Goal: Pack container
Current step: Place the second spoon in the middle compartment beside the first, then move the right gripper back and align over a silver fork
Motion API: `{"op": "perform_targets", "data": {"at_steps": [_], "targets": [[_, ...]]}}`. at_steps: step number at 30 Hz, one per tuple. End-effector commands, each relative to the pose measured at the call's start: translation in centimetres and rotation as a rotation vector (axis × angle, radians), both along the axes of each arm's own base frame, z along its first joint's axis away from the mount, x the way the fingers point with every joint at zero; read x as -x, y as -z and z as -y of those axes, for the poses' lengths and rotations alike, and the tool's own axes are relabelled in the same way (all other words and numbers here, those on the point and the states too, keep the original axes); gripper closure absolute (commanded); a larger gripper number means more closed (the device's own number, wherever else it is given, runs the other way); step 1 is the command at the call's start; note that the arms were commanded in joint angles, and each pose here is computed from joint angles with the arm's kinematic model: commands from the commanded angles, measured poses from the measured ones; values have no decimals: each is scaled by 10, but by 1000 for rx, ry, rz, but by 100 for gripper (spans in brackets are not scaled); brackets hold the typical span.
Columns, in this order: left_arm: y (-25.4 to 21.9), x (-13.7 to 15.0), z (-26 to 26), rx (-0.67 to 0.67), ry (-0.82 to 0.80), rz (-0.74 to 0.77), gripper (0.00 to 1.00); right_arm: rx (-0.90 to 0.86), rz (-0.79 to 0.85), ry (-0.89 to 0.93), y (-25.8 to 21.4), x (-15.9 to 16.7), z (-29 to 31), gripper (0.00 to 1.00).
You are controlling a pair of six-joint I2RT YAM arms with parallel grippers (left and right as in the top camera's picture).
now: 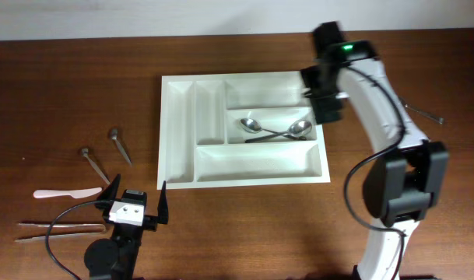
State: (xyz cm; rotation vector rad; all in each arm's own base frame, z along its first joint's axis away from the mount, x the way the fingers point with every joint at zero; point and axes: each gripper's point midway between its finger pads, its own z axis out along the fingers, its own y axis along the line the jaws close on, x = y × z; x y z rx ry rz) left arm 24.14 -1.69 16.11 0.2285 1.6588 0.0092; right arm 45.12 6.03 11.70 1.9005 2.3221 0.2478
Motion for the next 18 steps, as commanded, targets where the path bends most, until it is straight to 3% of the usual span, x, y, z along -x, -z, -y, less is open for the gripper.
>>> {"op": "perform_targets", "data": {"at_steps": [1,11,18], "targets": [[2,0,-2,-10,-9,4,1,120,9,-35,-3,-6,67,1],[2,0,-2,-10,-9,3,1,140,22,220,-4,6,197,1],[2,0,-2,-10,-9,3,1,33,51,239,20,2,235,1]]}}
